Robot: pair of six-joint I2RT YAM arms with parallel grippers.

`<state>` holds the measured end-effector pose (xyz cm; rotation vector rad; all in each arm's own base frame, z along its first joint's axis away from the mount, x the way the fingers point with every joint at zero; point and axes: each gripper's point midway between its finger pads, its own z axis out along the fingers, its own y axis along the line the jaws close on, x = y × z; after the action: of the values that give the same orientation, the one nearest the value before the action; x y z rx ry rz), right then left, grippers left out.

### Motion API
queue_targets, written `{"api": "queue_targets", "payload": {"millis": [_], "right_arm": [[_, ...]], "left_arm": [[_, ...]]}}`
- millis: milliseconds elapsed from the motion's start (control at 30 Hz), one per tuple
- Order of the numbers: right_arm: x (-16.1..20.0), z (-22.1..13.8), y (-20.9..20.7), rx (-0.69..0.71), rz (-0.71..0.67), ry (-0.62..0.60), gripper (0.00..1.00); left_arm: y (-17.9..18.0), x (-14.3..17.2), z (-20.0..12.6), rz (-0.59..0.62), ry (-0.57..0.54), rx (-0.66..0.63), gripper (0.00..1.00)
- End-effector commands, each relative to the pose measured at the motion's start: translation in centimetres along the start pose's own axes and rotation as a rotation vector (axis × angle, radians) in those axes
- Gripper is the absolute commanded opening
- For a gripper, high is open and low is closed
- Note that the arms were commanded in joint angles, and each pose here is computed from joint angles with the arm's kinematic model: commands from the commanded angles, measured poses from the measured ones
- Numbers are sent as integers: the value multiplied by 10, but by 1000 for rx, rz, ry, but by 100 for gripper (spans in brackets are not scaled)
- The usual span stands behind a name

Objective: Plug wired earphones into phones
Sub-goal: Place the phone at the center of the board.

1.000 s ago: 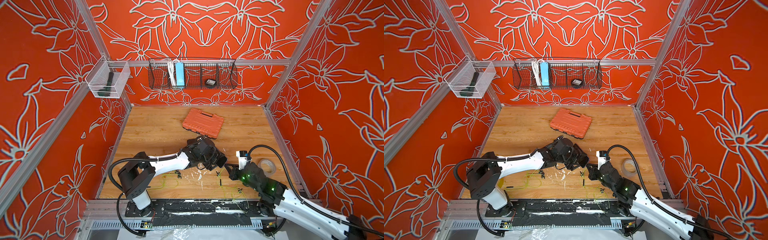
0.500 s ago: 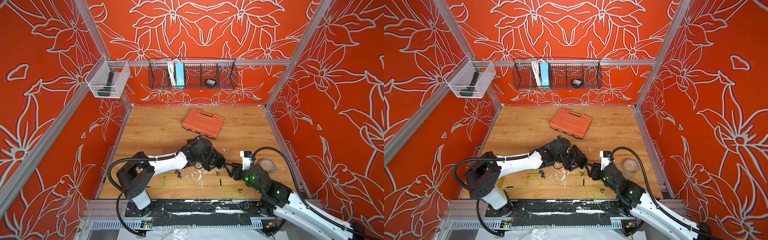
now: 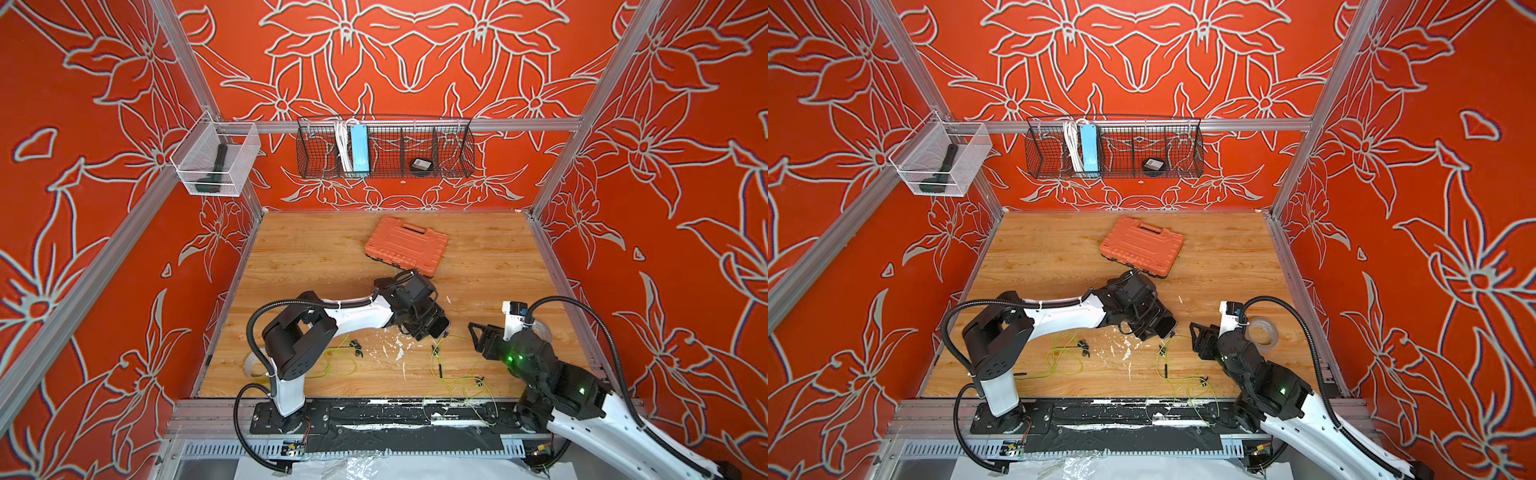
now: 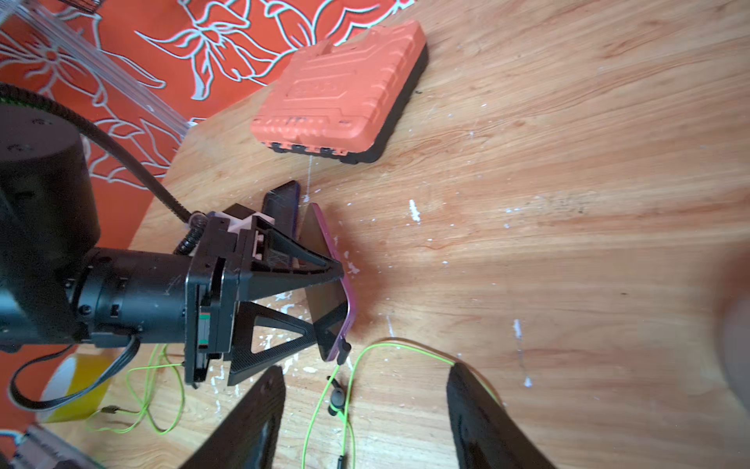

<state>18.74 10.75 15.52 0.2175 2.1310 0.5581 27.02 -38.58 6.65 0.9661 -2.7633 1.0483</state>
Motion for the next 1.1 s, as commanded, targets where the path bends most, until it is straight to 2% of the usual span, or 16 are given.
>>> {"api": "queue_targets", "payload": {"millis": [0,167,333,500,567,600,700,933,1067], "right_arm": [[-2,-4,-17,93,-28,3,65],[-5,-8,-24,128,-27,-11,66],[-11,-14,-28,145,-26,-36,66],[-10,-14,-28,146,-32,-31,66],[-11,-14,-27,146,-33,-31,66],[-12,-14,-26,143,-33,-32,66],[-13,-13,-22,132,-37,-28,66],[-19,-13,-9,106,-62,-16,65],[-20,-5,4,73,-88,-2,65]], "left_arm": [[-8,-6,7,33,-38,-31,52],[-8,-18,24,45,-82,-90,54],[-9,-23,45,66,-81,-146,56],[-4,-27,51,79,-91,-186,71],[-6,-27,49,83,-94,-182,85],[-7,-28,45,86,-105,-183,91],[-12,-28,36,100,-116,-171,99],[-43,-24,-10,204,-166,-98,99],[-49,-29,-65,326,-269,-107,99]]}}
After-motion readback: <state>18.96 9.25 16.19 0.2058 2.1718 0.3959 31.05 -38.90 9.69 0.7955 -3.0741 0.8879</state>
